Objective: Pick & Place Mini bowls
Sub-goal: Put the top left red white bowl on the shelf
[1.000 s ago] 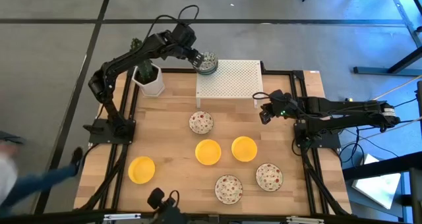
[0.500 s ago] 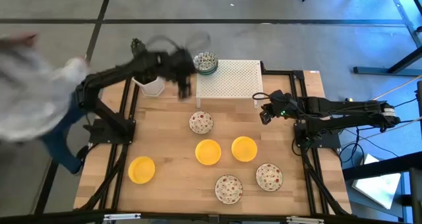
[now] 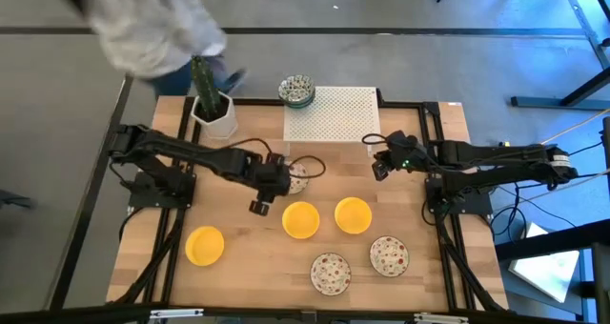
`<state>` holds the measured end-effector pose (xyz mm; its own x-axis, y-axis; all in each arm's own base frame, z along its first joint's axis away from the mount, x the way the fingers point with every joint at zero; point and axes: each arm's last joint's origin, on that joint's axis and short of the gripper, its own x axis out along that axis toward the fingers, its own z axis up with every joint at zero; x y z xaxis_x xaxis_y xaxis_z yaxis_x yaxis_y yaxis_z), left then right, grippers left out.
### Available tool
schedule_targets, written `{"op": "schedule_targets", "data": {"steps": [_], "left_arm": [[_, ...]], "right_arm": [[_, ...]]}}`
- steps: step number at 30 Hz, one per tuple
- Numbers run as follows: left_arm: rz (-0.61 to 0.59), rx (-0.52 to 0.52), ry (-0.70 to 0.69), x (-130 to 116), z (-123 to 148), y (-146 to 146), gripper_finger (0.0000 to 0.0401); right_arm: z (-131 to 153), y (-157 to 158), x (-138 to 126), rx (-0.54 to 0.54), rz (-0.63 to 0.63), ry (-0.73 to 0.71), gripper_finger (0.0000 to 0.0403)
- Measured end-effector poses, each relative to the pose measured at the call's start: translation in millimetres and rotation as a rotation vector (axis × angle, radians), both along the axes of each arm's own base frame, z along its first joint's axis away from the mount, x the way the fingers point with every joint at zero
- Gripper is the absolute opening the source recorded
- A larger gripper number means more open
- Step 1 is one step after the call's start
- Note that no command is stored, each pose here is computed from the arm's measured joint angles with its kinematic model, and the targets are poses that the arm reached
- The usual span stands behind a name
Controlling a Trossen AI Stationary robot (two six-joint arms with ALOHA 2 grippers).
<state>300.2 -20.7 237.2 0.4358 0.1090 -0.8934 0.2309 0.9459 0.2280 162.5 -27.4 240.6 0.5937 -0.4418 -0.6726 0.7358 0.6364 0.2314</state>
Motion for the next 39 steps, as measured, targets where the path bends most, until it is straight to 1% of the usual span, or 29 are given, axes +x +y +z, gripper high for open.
{"op": "schedule_targets", "data": {"steps": [5,9,11,15,19,21,24,26,27,29,32,36,39], "left_arm": [[-0.023,-0.001,0.020,11.6,-18.8,-1.5,0.0160],[-0.067,-0.008,0.058,19.9,-35.0,-2.9,0.0159],[-0.066,0.010,0.084,23.6,-44.6,-2.1,0.0160],[-0.019,0.077,0.124,27.4,-57.6,3.7,0.0152],[-0.007,0.089,0.135,28.7,-61.6,6.4,0.0125],[-0.007,0.085,0.138,28.6,-61.8,7.2,0.0102],[-0.021,0.039,0.142,28.8,-61.6,6.8,0.0058],[-0.040,0.014,0.147,30.0,-58.1,5.7,0.0025],[-0.042,0.013,0.144,31.6,-54.4,5.4,0.0015],[-0.051,-0.007,0.141,34.6,-45.9,4.8,0.0012],[-0.087,-0.007,0.170,37.5,-32.2,4.0,0.0012],[-0.145,0.027,0.119,48.8,1.0,3.6,0.0007],[-0.170,0.085,0.057,57.0,26.7,4.5,0.0008]], "right_arm": [[-3.3,0.0,4.8,0.013,0.013,0.015,0.0071],[-4.2,0.0,5.5,0.014,0.018,0.022,0.0071],[-4.1,0.0,5.3,0.012,0.017,0.023,0.0071],[-4.0,-0.1,5.2,0.006,0.023,0.026,0.0071],[-4.0,0.0,5.2,0.003,0.026,0.028,0.0071],[-4.0,0.0,5.2,0.001,0.028,0.029,0.0071],[-4.0,-0.1,5.2,0.000,0.028,0.030,0.0071],[-4.0,-0.1,5.2,-0.001,0.028,0.030,0.0071],[-4.0,-0.1,5.2,-0.001,0.028,0.030,0.0071],[-4.0,-0.1,5.2,-0.001,0.028,0.030,0.0071],[-3.9,-0.1,5.2,-0.001,0.028,0.030,0.0071],[-3.9,-0.1,5.1,-0.001,0.029,0.030,0.0071],[-3.9,-0.1,5.1,-0.003,0.031,0.031,0.0071]]}}
